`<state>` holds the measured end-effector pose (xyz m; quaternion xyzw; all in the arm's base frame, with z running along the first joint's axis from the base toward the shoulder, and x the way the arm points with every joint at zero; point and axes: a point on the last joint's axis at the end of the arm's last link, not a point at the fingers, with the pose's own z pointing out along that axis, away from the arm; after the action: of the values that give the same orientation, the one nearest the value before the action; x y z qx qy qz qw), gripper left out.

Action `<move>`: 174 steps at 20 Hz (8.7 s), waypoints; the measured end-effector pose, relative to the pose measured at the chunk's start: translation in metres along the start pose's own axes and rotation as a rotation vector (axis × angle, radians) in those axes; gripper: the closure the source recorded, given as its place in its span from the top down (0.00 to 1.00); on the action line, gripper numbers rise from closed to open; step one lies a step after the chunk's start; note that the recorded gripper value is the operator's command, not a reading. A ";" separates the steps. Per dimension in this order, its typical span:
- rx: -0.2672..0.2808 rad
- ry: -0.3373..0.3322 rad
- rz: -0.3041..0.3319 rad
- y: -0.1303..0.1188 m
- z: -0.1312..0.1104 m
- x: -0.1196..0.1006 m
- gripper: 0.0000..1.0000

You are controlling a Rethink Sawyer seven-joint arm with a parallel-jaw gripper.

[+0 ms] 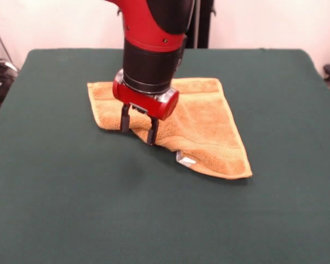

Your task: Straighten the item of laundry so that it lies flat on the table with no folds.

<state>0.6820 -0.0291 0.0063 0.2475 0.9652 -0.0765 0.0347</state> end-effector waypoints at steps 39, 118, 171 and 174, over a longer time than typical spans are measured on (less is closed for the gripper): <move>-0.008 0.000 -0.011 0.024 -0.022 -0.018 1.00; -0.023 0.036 0.038 0.028 -0.004 0.004 1.00; -0.047 0.035 0.074 0.015 0.008 0.027 1.00; -0.048 0.035 0.073 0.015 0.008 0.027 1.00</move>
<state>0.6658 -0.0045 -0.0068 0.2832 0.9575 -0.0479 0.0267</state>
